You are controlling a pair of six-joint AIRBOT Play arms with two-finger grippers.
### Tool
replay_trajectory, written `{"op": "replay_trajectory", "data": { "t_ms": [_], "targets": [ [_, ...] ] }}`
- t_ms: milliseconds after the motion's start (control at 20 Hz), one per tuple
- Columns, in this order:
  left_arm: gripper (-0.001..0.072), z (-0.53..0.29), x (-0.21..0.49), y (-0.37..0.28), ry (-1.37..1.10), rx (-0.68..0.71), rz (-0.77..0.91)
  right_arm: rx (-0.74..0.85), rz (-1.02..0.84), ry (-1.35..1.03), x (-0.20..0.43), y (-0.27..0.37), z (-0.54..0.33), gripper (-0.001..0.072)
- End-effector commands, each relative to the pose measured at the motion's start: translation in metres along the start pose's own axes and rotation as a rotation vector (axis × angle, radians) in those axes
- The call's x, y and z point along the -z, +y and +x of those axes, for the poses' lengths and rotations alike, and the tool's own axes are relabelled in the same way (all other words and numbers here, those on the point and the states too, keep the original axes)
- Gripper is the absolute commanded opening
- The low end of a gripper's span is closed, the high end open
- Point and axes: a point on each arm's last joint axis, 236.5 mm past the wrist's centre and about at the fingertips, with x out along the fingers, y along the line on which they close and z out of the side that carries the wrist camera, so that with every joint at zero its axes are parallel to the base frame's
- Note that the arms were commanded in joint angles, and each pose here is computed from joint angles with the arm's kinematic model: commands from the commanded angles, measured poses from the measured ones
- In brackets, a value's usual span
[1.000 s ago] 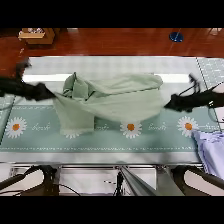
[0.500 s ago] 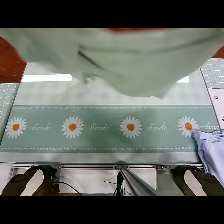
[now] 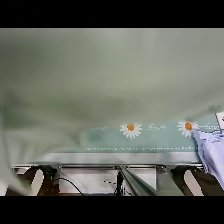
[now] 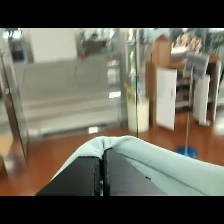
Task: Fold the shirts.
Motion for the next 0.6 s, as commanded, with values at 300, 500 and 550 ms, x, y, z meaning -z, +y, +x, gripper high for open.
{"op": "replay_trajectory", "data": {
  "t_ms": [300,500,550],
  "targets": [
    [0.0022,-0.014,0.134,0.005,0.612,0.021,-0.098,0.125,0.015,0.48,0.117,-0.033,-0.015,0.0019],
    [0.0022,0.032,0.184,0.032,0.794,0.057,-0.179,0.105,0.081,0.859,0.23,-0.056,0.032,0.0019],
    [0.0022,0.044,0.202,0.038,0.853,0.065,-0.216,0.12,0.097,0.943,0.257,-0.065,0.041,0.0019]
  ]
}}
